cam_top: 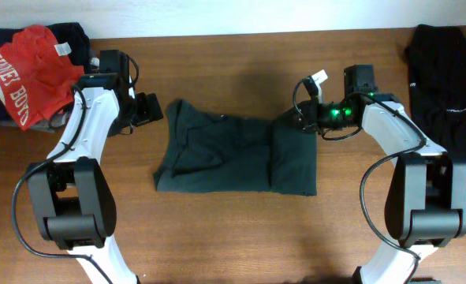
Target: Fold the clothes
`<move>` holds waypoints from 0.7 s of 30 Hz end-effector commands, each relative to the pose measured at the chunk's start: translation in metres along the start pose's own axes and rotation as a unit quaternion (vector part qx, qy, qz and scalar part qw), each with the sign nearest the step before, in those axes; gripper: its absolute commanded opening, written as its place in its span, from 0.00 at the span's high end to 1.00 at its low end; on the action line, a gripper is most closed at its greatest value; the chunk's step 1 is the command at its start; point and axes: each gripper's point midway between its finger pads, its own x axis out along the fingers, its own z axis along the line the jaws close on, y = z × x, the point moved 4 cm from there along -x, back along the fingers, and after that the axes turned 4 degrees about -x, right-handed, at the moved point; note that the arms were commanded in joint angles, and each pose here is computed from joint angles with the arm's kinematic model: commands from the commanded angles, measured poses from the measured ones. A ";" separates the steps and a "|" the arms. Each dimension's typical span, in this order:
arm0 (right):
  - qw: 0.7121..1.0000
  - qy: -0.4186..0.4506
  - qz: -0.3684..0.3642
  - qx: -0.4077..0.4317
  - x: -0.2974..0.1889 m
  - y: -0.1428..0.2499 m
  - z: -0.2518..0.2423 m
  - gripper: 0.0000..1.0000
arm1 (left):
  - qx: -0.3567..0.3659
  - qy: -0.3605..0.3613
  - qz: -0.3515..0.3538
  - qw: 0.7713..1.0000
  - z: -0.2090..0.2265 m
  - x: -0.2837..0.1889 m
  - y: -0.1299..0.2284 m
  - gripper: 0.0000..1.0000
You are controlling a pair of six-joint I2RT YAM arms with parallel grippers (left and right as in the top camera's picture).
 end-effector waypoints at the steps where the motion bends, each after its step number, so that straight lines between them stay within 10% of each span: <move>1: 0.999 0.039 -0.001 0.007 0.001 -0.002 -0.010 0.92 | 0.003 0.009 -0.010 1.000 -0.005 -0.007 -0.004 0.01; 21: 0.989 0.059 0.049 0.126 0.047 0.034 -0.120 0.92 | 0.003 0.011 -0.016 1.000 -0.006 -0.007 -0.006 0.01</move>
